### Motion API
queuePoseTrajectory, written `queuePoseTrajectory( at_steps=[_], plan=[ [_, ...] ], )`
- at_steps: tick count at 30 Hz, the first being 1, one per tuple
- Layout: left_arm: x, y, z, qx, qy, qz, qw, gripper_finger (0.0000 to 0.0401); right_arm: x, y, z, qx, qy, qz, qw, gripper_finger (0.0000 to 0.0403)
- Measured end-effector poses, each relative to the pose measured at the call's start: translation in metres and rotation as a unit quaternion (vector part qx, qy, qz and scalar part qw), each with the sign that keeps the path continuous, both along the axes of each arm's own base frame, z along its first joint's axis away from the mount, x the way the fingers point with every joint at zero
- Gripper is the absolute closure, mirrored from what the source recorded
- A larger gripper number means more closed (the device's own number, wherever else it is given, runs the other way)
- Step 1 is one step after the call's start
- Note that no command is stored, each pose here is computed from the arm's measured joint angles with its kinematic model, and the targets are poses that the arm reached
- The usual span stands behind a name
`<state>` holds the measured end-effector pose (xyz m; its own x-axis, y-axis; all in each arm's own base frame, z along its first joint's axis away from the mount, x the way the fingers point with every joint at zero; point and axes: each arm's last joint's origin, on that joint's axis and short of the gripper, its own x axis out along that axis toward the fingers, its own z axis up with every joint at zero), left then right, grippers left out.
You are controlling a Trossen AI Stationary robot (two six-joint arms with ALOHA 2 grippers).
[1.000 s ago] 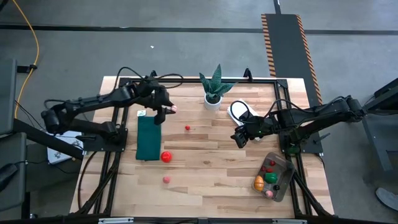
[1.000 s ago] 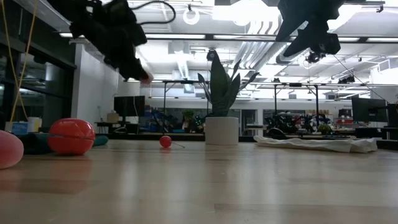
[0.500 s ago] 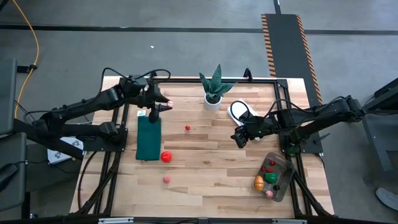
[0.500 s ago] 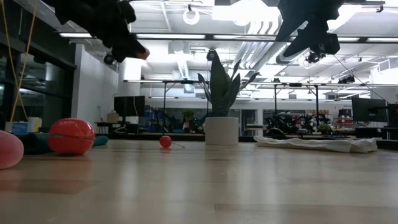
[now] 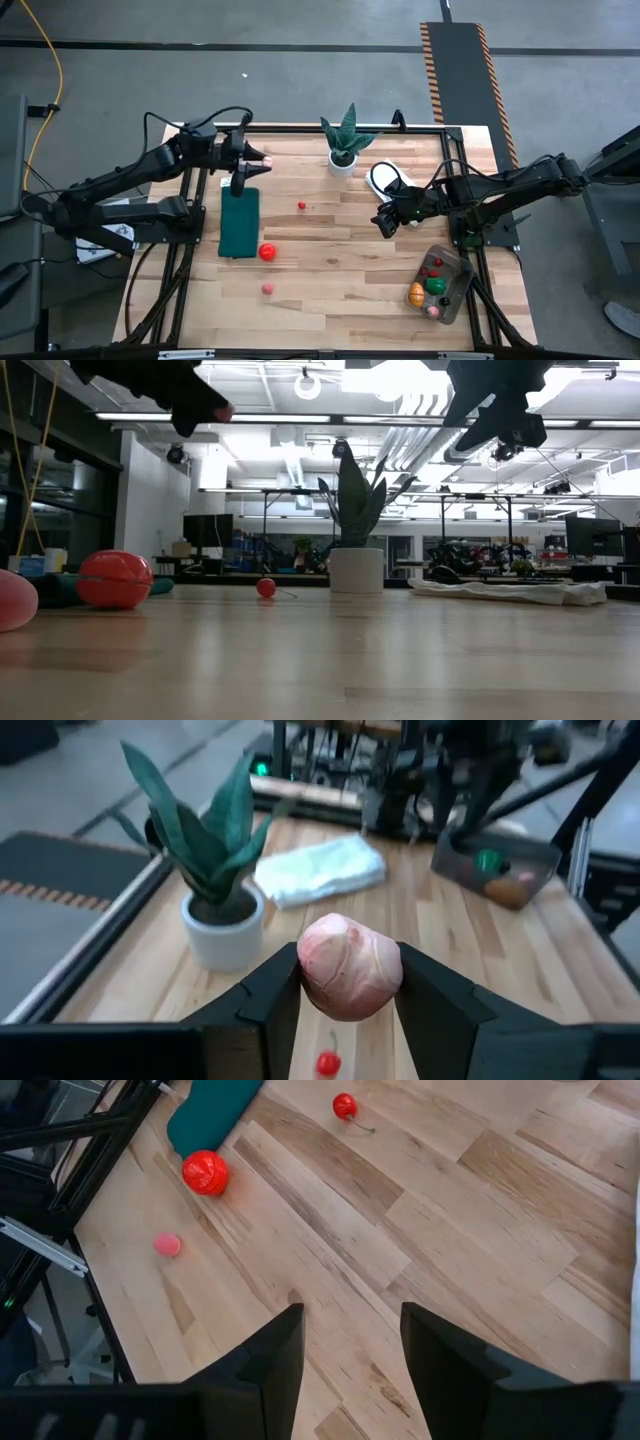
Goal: Pick and placing Produce into tupperware
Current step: Put the top pink peach into the black bin
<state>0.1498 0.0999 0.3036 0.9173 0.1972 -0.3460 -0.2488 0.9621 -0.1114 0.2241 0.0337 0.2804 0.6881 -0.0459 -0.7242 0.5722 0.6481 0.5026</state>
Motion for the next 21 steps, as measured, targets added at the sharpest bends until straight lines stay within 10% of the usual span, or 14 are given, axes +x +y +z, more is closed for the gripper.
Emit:
queuePoseTrajectory(
  at_steps=[21],
  plan=[
    [-0.017, -0.013, 0.056, 0.059, -0.13, 0.008, 0.99, 0.0261, 0.0, -0.001, 0.0, -0.001, -0.003, -0.012, 1.0, 0.0245]
  ],
)
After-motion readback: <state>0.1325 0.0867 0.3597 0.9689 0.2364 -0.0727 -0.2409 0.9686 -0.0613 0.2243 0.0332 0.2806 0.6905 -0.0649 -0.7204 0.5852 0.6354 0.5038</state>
